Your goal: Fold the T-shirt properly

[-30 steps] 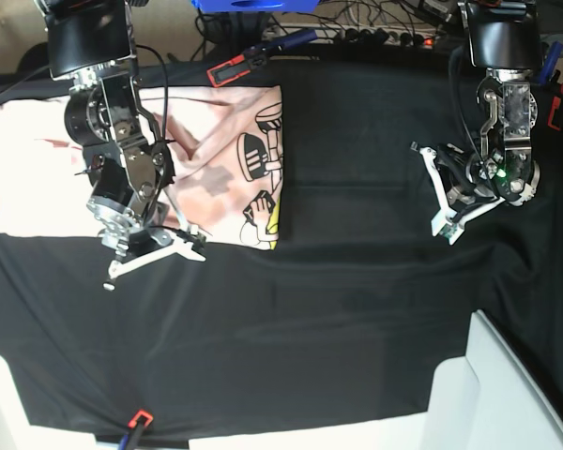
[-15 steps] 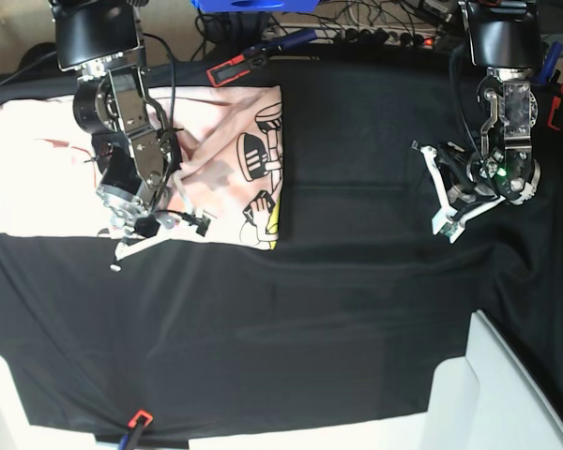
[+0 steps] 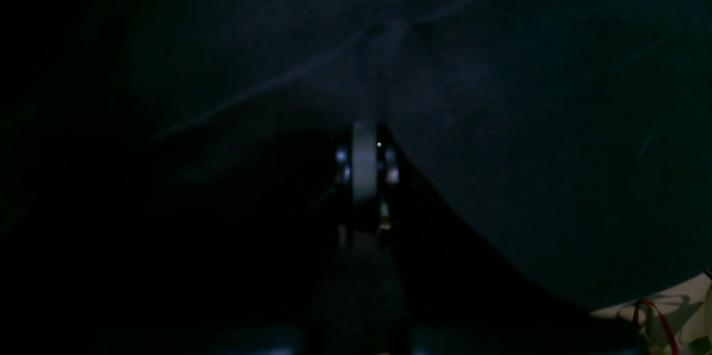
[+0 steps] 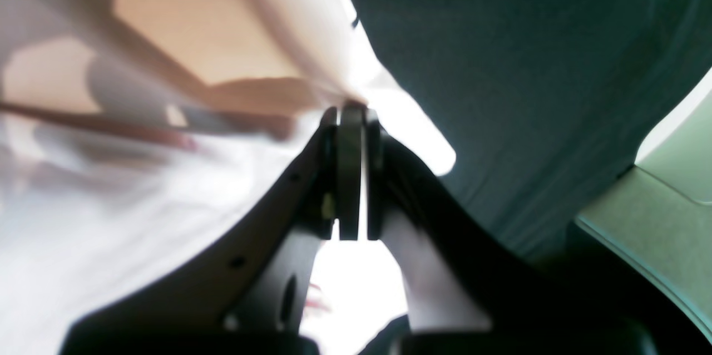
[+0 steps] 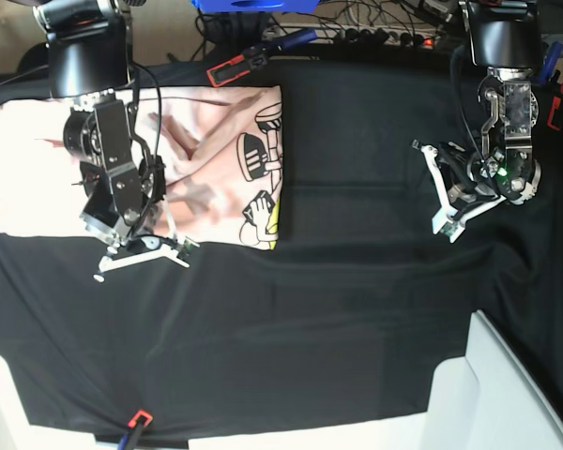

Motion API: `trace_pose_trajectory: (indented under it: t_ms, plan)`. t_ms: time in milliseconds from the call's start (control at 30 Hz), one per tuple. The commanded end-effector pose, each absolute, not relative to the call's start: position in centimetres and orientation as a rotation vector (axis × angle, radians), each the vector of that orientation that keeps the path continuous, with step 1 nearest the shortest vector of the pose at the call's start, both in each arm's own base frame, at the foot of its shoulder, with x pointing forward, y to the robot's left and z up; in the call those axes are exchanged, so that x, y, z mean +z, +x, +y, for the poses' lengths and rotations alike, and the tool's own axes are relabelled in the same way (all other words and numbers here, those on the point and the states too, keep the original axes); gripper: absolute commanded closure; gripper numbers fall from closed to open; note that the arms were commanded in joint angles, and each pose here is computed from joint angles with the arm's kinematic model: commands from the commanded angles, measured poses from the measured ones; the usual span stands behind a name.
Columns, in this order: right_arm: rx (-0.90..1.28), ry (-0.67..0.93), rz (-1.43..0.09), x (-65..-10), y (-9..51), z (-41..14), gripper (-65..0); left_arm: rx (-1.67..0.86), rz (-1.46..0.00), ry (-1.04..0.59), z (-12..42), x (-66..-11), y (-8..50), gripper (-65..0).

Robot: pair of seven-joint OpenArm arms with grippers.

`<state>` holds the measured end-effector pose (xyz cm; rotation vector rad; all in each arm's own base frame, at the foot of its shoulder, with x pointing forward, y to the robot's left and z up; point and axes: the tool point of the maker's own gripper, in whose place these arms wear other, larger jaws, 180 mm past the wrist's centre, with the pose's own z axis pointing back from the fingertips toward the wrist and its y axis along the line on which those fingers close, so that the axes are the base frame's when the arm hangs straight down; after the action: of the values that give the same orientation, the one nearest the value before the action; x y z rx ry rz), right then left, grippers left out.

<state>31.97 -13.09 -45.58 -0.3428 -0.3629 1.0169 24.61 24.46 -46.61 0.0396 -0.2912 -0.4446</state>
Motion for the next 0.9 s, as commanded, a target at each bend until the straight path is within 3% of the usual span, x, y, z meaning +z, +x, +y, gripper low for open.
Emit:
trace_pose_trajectory:
  t_ms: [0,267,600,800,867]
  plan:
    - [0.995,-0.358,-0.398,-44.7,33.2,-13.5,-0.3,-0.447,-0.322,0.058,25.0,-45.7,25.6,0.0]
    - [0.978,-0.289,-0.361,-47.3,32.5,-13.9,-0.3,-0.447,-0.327,0.059,25.0,-45.6,25.8,0.0]
    - [0.897,-0.543,-0.412,-39.6,33.2,-17.1,-0.3,-0.447,-0.328,0.060,25.0,-45.5,25.9,0.0]
    - [0.686,-0.482,-0.458,-36.8,31.4,-19.5,-1.0,-0.446,-0.334,0.058,24.9,-45.5,26.1,0.0]
    - [0.575,-0.430,-0.471,-36.1,30.7,-20.9,-5.1,-0.446,-0.334,0.056,24.8,-45.5,26.1,0.0]
